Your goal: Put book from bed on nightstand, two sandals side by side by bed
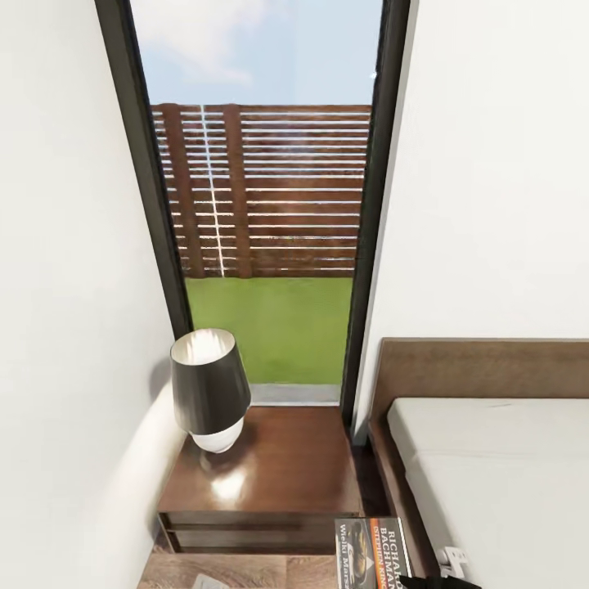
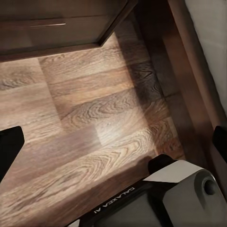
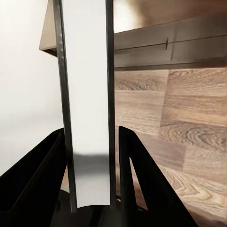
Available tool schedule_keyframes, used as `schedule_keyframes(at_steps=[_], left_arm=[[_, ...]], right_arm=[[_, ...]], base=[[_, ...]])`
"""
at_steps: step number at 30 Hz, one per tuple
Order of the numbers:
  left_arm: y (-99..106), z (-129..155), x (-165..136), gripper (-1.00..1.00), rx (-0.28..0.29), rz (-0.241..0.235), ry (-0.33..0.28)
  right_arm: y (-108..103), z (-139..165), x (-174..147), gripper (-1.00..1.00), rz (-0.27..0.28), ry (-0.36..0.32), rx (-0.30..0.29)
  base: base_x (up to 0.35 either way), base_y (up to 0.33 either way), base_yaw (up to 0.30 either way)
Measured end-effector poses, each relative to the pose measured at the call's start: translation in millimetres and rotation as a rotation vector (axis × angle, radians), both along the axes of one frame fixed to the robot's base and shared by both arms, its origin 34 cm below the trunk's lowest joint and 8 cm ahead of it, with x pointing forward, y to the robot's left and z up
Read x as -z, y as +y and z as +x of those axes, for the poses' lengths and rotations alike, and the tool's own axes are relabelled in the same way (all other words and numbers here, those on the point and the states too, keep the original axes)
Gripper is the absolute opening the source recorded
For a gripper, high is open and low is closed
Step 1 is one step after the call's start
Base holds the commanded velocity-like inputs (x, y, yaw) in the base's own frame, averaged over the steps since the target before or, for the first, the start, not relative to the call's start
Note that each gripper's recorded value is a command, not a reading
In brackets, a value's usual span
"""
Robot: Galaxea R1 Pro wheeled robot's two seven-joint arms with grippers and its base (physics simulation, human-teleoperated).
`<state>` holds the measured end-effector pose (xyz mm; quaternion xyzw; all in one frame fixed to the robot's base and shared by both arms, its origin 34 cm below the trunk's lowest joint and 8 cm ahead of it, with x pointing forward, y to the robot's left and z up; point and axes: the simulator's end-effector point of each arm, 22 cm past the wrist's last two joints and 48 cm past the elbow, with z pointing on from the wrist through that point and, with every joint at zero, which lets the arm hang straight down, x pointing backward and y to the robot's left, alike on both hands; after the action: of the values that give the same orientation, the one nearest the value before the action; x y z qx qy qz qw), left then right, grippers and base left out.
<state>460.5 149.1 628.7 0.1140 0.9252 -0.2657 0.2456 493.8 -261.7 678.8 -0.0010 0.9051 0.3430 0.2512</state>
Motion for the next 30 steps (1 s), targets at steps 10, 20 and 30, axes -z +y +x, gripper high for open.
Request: schedule_keyframes(at_steps=[10,20,30], left_arm=[[-0.1,-0.1,-0.2,1.00,0.000,0.000,0.000],[-0.2,-0.1,-0.3,1.00,0.000,0.000,-0.001],[0.3,0.0,0.0,1.00,0.000,0.000,0.000]], right_arm=[[0.0,-0.3,-0.1,-1.00,0.000,0.000,0.000],[0.0,-0.6,0.0,-1.00,-0.001,0.001,-0.002],[-0.1,0.0,0.0,-1.00,0.000,0.000,0.000]], base=[[0.100,0.055,0.000],[0.253,0.174,0.000],[0.177,0.054,0.000]])
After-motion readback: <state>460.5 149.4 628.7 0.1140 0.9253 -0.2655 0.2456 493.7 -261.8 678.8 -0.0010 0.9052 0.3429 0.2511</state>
